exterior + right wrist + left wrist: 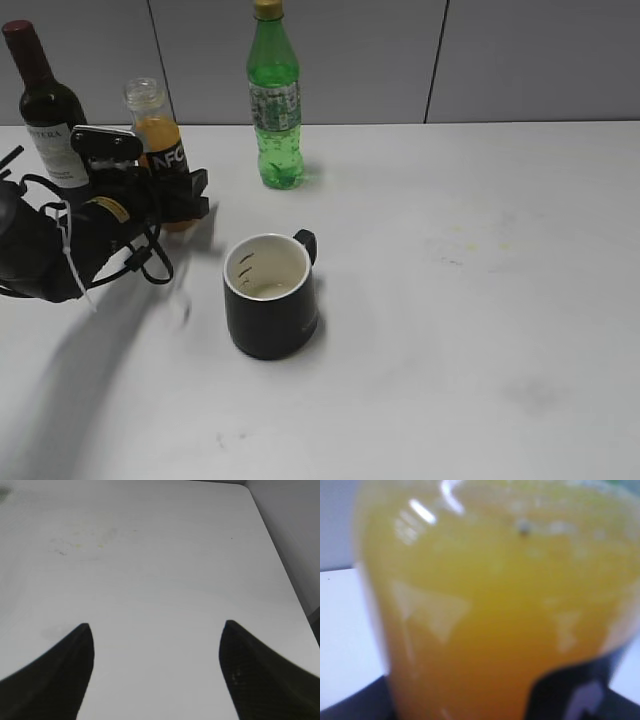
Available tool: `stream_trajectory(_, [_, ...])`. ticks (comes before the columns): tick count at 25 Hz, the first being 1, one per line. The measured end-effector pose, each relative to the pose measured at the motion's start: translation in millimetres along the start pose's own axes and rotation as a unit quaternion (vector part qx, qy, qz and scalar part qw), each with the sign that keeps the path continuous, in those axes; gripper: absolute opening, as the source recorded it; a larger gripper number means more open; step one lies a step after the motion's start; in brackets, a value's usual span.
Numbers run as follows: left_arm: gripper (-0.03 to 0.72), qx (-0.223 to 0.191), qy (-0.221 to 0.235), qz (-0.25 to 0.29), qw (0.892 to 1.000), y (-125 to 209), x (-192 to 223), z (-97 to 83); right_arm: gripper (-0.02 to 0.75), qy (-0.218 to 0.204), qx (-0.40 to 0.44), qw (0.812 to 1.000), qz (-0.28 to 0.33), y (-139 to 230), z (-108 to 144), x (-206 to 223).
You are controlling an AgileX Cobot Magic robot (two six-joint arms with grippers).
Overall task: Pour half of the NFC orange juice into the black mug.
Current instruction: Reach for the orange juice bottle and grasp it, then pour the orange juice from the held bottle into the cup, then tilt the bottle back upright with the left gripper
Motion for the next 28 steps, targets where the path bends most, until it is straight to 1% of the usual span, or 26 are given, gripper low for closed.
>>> stream_trajectory(9, [0.473,0.009,0.016,-0.008,1.000,2,-2,-3.2,0.591,0.000,0.000,1.000,0.000,0,0,0])
stream_trajectory(16, [0.473,0.020,0.034,-0.010,0.999,4,-19,-7.1,0.591,0.000,0.000,1.000,0.000,0,0,0])
stream_trajectory(18, [0.473,0.022,0.036,-0.013,0.999,-1,-25,-8.0,0.591,0.000,0.000,1.000,0.000,0,0,0])
stream_trajectory(22, [0.473,0.031,0.048,-0.036,0.998,-24,-34,-12.6,0.591,0.000,0.000,1.000,0.000,0,0,0])
stream_trajectory(26, [0.473,0.051,0.061,-0.051,0.996,-40,-44,-17.1,0.591,0.000,0.000,1.000,0.000,0,0,0])
stream_trajectory(28, [0.473,0.067,0.072,-0.044,0.994,-41,-47,-20.0,0.591,0.000,0.000,1.000,0.000,0,0,0])
Point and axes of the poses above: a point on each arm's last joint axis where the gripper is mounted, x pointing out along that axis toward the gripper, z along the wrist's bending axis when the last joint is at zero, y = z × x, the point moved 2 cm from there along x, pointing out along that axis toward the gripper, and after that the axes turned 11 degrees about -x, right-handed, at the moved point
